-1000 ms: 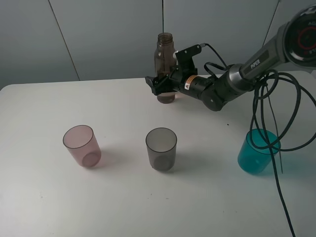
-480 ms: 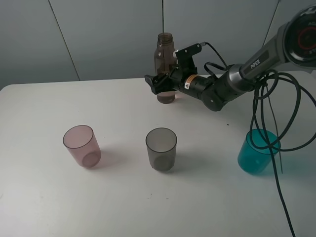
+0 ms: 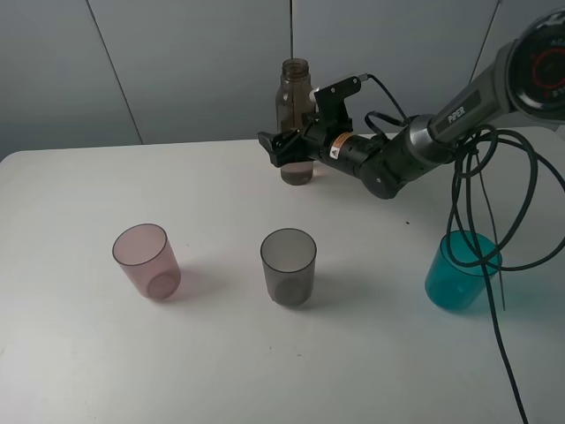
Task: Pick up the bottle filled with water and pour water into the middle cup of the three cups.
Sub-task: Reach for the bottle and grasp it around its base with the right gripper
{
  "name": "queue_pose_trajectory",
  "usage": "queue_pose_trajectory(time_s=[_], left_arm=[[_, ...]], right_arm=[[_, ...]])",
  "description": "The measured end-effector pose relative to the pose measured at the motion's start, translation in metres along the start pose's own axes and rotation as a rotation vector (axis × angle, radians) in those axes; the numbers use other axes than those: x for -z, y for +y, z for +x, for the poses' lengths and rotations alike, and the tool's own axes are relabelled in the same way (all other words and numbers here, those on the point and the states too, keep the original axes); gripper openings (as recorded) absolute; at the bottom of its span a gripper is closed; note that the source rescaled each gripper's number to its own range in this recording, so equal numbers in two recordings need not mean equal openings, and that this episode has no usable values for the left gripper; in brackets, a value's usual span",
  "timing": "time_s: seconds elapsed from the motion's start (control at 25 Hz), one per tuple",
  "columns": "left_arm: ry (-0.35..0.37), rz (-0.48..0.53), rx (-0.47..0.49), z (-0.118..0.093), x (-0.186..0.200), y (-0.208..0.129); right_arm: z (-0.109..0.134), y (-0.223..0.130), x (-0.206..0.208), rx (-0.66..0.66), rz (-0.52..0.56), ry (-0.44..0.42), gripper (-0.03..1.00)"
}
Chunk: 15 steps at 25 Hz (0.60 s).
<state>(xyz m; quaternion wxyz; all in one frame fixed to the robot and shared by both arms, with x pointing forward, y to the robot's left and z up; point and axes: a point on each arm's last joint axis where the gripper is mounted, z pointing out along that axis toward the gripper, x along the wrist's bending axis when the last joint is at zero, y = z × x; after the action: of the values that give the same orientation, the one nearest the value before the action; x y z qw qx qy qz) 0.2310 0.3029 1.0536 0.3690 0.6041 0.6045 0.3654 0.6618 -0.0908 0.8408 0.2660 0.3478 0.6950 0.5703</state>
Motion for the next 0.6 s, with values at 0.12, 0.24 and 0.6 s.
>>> queue_pose_trajectory(time_s=[0.12,0.24,0.6], left_arm=[[0.000,0.000,0.000,0.0000,0.0000,0.0000],[0.000,0.000,0.000,0.0000,0.0000,0.0000],[0.000,0.000,0.000,0.0000,0.0000,0.0000]], right_arm=[[-0.0001,-0.0027,-0.0013,0.000,-0.001,0.001,0.98],[-0.0007,-0.0084,-0.0038,-0.001,0.008,0.001,0.95],[-0.0008,-0.0079,-0.0045,-0.003,0.001,0.002,0.94]])
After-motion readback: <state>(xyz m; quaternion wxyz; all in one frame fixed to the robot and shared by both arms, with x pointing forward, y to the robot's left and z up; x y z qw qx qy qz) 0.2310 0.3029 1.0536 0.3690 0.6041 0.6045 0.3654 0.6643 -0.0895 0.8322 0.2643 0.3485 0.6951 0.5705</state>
